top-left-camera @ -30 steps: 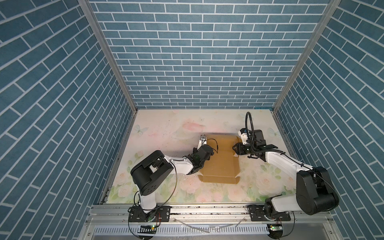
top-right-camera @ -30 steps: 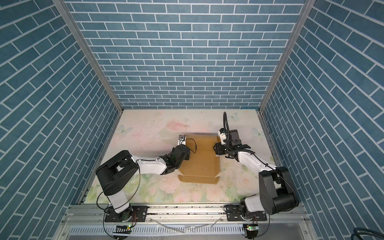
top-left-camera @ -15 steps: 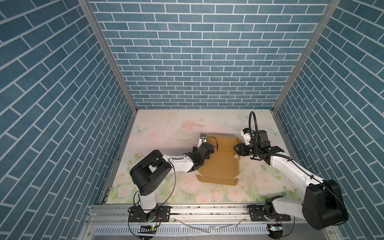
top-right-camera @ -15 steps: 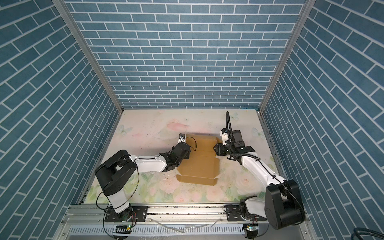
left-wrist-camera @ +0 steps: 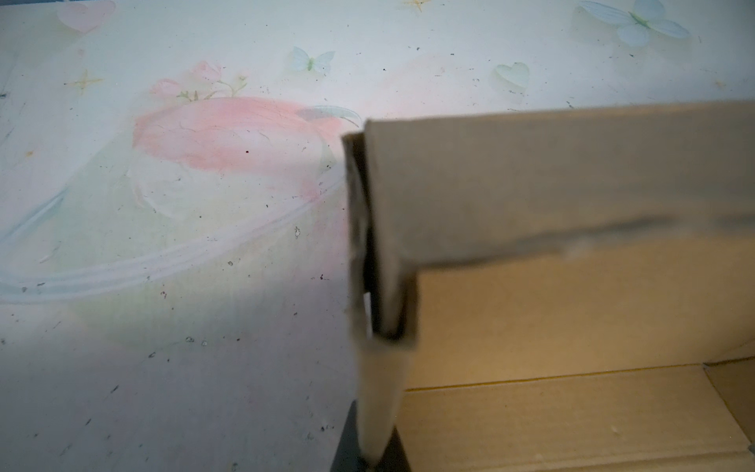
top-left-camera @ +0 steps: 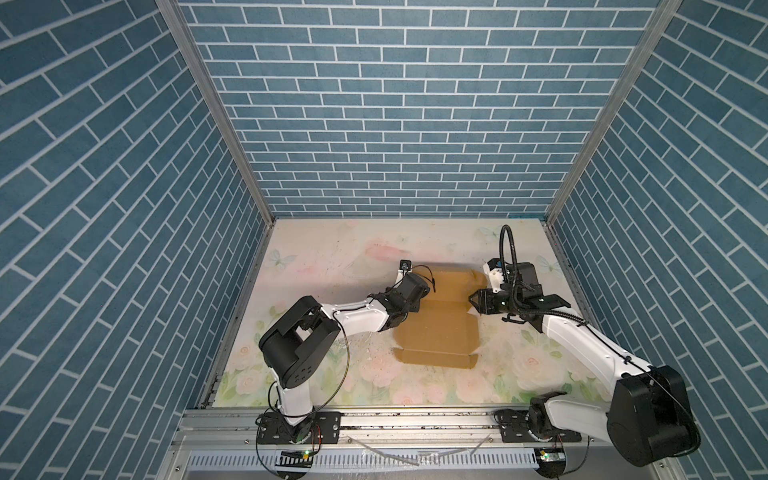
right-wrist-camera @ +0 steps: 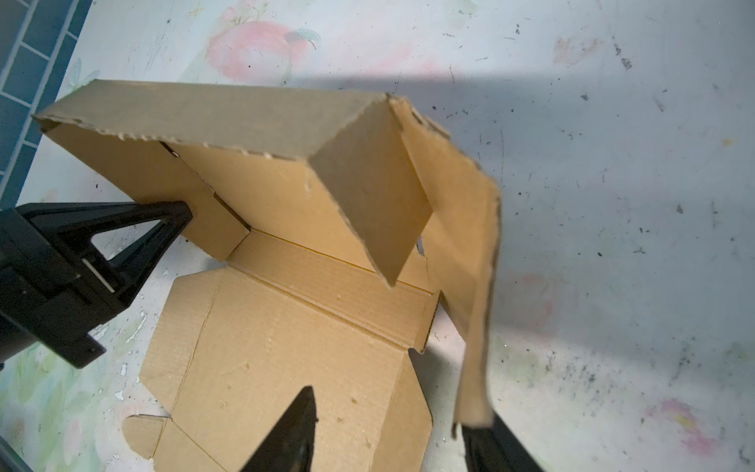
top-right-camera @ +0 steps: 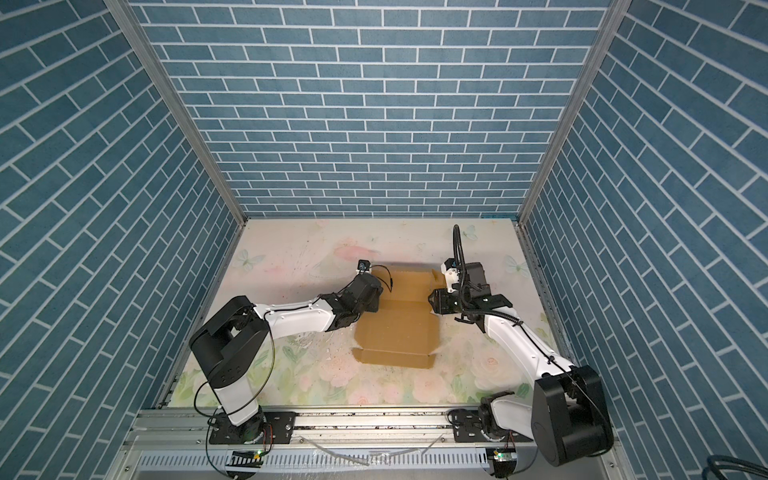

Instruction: Fold the paper box

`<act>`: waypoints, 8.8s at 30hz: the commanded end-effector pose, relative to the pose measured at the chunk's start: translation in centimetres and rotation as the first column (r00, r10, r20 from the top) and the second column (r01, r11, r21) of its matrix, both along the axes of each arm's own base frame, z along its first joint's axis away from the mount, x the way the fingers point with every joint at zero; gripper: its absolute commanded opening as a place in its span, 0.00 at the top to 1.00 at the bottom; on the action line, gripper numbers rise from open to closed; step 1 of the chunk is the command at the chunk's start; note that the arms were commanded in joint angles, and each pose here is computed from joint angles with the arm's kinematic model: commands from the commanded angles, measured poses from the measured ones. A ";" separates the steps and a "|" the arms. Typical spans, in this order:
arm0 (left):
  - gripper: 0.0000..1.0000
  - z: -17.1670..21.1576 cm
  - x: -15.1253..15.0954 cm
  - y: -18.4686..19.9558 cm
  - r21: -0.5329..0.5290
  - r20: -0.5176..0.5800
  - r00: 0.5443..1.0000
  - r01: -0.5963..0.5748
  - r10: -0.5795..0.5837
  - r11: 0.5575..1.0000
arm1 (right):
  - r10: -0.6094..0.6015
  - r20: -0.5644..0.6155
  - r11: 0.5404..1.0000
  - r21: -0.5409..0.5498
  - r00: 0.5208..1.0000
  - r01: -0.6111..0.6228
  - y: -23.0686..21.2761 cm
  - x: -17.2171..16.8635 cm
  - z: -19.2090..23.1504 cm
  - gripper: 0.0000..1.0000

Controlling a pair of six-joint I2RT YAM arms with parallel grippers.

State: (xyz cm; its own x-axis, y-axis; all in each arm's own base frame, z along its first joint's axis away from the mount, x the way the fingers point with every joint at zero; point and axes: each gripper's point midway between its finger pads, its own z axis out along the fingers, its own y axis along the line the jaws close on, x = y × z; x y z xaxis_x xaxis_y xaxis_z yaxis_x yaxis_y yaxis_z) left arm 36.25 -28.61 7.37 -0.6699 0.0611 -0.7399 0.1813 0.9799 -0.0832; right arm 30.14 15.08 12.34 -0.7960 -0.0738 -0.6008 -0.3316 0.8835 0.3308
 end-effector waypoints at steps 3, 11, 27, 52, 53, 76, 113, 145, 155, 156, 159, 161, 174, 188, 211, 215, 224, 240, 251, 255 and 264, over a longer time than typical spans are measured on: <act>1.00 -5.1 -2.3 2.3 0.120 -0.200 0.980 0.035 -0.010 0.992 | -0.019 -0.013 1.000 -0.014 1.000 0.019 -0.4 -0.5 0.0 0.43; 1.00 -4.6 -2.0 2.4 0.129 -0.198 0.980 0.049 -0.023 0.990 | -0.060 0.053 0.998 -0.032 0.997 0.062 -1.6 -0.8 2.7 0.42; 1.00 -4.1 -1.7 2.3 0.115 -0.182 0.983 0.036 -0.014 0.993 | -0.157 -0.063 0.987 0.032 0.986 0.159 -2.3 -4.4 2.0 0.41; 1.00 -4.6 -2.1 2.7 0.103 -0.183 0.983 0.019 0.000 0.995 | -0.209 -0.279 0.976 0.004 0.937 0.218 0.2 -8.3 -7.7 0.91; 1.00 -4.6 -2.1 2.7 0.103 -0.183 0.983 0.018 0.001 0.995 | -0.207 -0.285 0.977 -0.001 0.936 0.215 0.2 -8.4 -7.9 0.91; 1.00 -4.5 -2.0 2.7 0.114 -0.182 0.983 0.031 -0.010 0.993 | -0.466 0.047 0.877 -0.109 0.884 0.468 -9.1 -1.7 5.6 0.84; 1.00 -4.7 -1.8 1.9 0.098 -0.185 0.982 0.047 -0.029 0.994 | -0.048 -0.014 0.981 0.188 0.999 0.050 -0.8 2.8 -1.0 0.73; 1.00 -5.5 -2.0 1.6 0.102 -0.191 0.979 0.090 -0.070 0.991 | 0.075 0.025 0.980 0.182 0.997 -0.078 2.1 4.7 -2.1 0.71; 1.00 -5.5 -1.9 1.4 0.105 -0.188 0.979 0.099 -0.078 0.990 | 0.079 0.030 0.981 0.176 0.996 -0.083 2.5 5.5 -2.6 0.70; 1.00 -5.5 -1.9 1.4 0.104 -0.186 0.979 0.100 -0.079 0.990 | 0.077 0.030 0.981 0.173 0.997 -0.082 2.6 5.6 -2.7 0.70; 1.00 -5.6 -1.9 1.4 0.102 -0.189 0.979 0.102 -0.081 0.989 | 0.073 0.034 0.984 0.158 0.997 -0.077 2.7 6.0 -2.9 0.70; 1.00 -5.6 -1.9 1.3 0.103 -0.189 0.979 0.102 -0.082 0.989 | 0.069 0.038 0.987 0.140 0.997 -0.074 2.9 6.2 -3.1 0.70; 1.00 -5.6 -1.9 1.1 0.082 -0.187 0.979 0.101 -0.084 0.991 | 0.050 0.057 0.999 -0.025 0.997 -0.048 4.8 6.4 -3.8 0.70; 1.00 -5.8 -1.9 0.9 0.065 -0.186 0.979 0.100 -0.086 0.993 | -0.024 0.158 0.998 -0.050 0.987 0.032 4.6 7.2 -3.4 0.74; 1.00 -5.2 -2.3 0.9 0.018 -0.205 0.978 0.042 -0.037 0.999 | -0.047 0.170 0.950 -0.296 0.984 0.097 4.4 5.8 -4.1 0.90; 1.00 -4.8 -2.5 0.8 0.006 -0.216 0.976 0.033 -0.031 0.999 | -0.048 0.175 0.926 -0.360 0.983 0.109 4.5 5.5 -3.6 0.91; 1.00 -4.7 -2.6 0.5 0.002 -0.221 0.974 0.053 -0.051 0.999 | -0.092 0.197 0.899 -0.405 0.976 0.166 4.1 5.6 -4.1 0.87; 1.00 -4.3 -2.4 0.2 0.006 -0.229 0.972 0.055 -0.052 0.998 | -0.152 0.219 0.851 -0.466 0.964 0.240 2.9 6.0 -5.2 0.96; 1.00 -4.4 -2.6 0.2 0.004 -0.228 0.972 0.057 -0.055 0.998 | -0.198 0.229 0.868 -0.410 0.953 0.278 3.3 6.1 -5.6 0.88; 1.00 -4.5 -2.6 0.2 0.004 -0.230 0.971 0.060 -0.057 0.998 | -0.209 0.234 0.870 -0.400 0.950 0.290 3.4 6.4 -5.9 0.85; 1.00 -4.6 -2.7 0.2 0.006 -0.230 0.971 0.061 -0.058 0.998 | -0.235 0.242 0.863 -0.393 0.941 0.317 3.3 6.8 -6.8 0.81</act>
